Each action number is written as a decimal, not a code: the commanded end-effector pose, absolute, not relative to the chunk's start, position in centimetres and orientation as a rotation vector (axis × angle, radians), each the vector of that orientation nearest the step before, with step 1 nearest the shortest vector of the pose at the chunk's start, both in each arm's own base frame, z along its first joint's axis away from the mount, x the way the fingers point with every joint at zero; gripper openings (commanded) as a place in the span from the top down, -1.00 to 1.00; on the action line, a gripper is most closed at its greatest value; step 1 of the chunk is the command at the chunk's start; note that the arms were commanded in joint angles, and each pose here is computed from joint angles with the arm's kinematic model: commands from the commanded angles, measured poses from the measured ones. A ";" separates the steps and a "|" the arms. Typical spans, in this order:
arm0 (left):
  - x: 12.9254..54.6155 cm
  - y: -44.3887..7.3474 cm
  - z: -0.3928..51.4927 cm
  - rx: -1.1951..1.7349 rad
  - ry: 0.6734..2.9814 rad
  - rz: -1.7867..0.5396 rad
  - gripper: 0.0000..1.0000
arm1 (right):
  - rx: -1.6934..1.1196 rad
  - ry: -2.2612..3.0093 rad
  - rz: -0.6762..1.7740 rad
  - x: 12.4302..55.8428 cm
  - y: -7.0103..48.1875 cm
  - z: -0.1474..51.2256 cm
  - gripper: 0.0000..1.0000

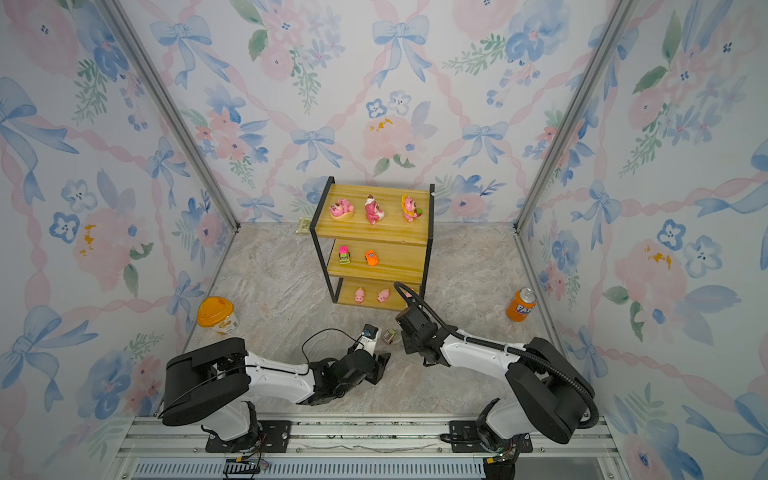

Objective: Place and organize the plastic toys onto the shelf
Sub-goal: 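Withdraw the right gripper down toward the striped-box truck while the left arm advances, then lower the right gripper over the green truck with the striped box, then close the right gripper on the striped-box truck beside the left gripper, then lift the striped-box green truck with the right gripper toward the middle shelf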

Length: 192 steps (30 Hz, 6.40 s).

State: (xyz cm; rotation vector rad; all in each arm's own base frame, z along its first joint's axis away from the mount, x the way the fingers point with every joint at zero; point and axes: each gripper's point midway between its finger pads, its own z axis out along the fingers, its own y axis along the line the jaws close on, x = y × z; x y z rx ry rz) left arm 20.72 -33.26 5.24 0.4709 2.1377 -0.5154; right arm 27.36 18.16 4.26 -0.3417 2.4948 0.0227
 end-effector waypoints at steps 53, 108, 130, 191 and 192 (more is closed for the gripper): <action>24.0 -31.5 3.1 0.328 2.172 -0.435 -0.14 | -0.606 2.467 0.102 28.9 24.2 3.9 0.24; 26.3 -28.2 5.7 0.266 2.116 -0.426 -0.17 | -0.711 2.513 0.237 24.2 23.0 6.7 0.26; 22.7 -31.1 4.2 0.341 2.146 -0.484 -0.18 | -0.680 2.549 0.147 29.4 23.1 4.3 0.24; 23.2 -24.2 3.0 0.199 2.166 -0.363 -0.26 | -0.978 2.500 0.320 24.1 28.1 3.2 0.02; 23.2 -24.2 3.0 0.199 2.165 -0.364 -0.26 | -0.981 2.504 0.317 24.1 28.1 3.0 0.04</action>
